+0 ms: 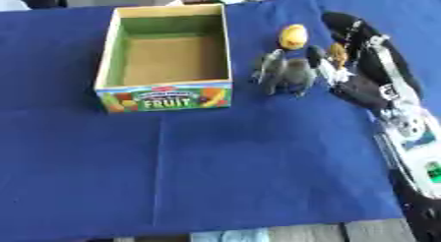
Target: Pick up objects on the table and place them in the box.
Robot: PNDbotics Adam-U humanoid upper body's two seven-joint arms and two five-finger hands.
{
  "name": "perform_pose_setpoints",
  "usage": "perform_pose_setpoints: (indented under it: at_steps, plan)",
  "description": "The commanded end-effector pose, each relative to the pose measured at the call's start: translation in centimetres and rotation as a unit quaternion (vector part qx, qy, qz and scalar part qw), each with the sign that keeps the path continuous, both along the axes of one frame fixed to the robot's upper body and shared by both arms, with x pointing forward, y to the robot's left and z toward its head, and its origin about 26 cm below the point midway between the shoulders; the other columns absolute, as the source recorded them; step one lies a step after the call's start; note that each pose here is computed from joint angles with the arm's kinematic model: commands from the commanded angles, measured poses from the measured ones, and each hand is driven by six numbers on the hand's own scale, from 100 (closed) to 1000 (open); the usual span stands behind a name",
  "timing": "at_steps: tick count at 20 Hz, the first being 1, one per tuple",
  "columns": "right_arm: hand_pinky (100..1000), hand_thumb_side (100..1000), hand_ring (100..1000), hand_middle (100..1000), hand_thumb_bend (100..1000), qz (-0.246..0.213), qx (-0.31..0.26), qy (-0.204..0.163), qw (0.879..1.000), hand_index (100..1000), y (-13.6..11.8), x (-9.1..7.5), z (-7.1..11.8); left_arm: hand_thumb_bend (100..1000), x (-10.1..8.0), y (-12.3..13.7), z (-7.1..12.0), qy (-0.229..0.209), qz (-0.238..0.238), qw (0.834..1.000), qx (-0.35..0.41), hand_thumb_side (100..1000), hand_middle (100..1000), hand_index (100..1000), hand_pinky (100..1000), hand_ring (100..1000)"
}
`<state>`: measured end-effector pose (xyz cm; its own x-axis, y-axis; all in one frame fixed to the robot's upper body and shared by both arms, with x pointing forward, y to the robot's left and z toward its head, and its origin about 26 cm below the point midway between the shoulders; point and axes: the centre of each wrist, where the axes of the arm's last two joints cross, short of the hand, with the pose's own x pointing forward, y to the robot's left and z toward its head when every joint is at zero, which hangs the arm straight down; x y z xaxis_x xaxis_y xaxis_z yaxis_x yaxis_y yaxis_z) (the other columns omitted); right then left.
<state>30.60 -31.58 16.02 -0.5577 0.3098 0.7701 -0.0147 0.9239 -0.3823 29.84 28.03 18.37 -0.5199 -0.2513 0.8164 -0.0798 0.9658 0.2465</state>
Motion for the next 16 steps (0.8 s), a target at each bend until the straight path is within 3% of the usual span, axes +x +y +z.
perform_pose_setpoints:
  at_steps: [1, 8, 16]
  plan:
    - [1000, 338, 961, 859, 305, -0.004, -0.016, -0.014, 1.0, 878, -0.5, 0.1, 1.0, 202, -0.2, 0.2, 0.9, -0.015, 0.001, 1.0, 0.01, 501, 637, 720, 583, 588]
    - [1000, 332, 960, 854, 307, -0.006, -0.053, -0.021, 0.998, 879, -1.3, 0.1, 1.8, 202, -0.2, 0.2, 0.9, -0.014, 0.0, 1.0, 0.011, 501, 639, 720, 583, 588]
    - [1000, 329, 959, 848, 308, 0.004, -0.147, -0.031, 0.989, 881, -3.2, 0.3, 3.5, 202, -0.3, 0.2, 0.9, -0.012, 0.0, 1.0, 0.015, 501, 640, 720, 584, 588]
